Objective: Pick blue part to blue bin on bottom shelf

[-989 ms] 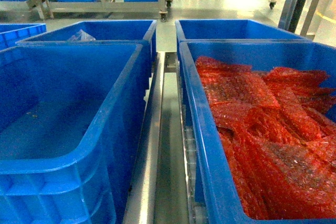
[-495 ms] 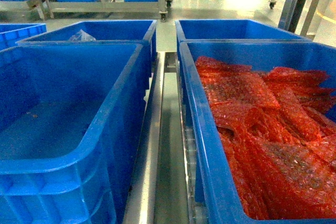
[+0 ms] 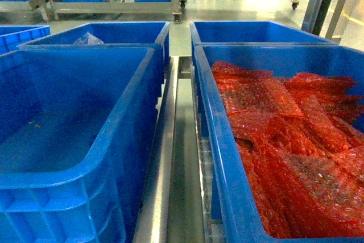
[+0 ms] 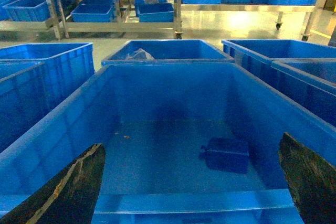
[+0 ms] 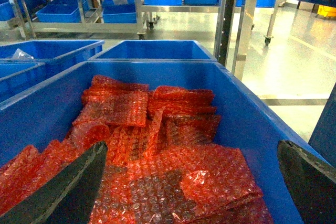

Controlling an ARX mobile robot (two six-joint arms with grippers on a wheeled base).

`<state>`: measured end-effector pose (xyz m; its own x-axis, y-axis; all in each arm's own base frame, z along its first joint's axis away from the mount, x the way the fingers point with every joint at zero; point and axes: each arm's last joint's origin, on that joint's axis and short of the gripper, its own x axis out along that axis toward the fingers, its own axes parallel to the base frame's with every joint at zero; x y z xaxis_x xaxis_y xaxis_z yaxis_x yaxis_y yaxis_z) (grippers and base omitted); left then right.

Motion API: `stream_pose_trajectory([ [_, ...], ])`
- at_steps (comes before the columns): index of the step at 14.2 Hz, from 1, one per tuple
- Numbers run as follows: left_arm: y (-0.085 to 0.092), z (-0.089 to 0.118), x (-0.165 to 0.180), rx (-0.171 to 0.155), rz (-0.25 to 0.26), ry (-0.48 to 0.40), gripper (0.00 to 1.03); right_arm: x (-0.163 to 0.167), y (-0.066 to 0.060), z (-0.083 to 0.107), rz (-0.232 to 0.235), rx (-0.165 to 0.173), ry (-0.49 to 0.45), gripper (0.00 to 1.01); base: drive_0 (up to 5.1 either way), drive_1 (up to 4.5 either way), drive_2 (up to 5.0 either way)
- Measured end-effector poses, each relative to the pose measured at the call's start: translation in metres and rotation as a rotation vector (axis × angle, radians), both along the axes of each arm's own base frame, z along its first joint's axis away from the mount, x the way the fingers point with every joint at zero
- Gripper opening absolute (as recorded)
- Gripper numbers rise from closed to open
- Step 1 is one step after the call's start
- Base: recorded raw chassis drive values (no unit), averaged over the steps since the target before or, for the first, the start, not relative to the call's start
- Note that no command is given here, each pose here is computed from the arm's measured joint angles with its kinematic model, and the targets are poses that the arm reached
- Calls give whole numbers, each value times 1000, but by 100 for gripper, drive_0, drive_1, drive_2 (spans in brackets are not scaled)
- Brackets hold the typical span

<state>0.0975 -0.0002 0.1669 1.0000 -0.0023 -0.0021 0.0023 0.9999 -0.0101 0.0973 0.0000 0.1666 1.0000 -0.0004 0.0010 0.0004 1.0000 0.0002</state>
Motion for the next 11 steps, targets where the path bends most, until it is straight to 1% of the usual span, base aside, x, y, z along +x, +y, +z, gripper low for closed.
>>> stream_pose_trajectory([
  [11, 0, 0, 0, 0, 0, 0, 98, 0, 0, 0, 0, 0, 0, 98, 0, 0, 0],
])
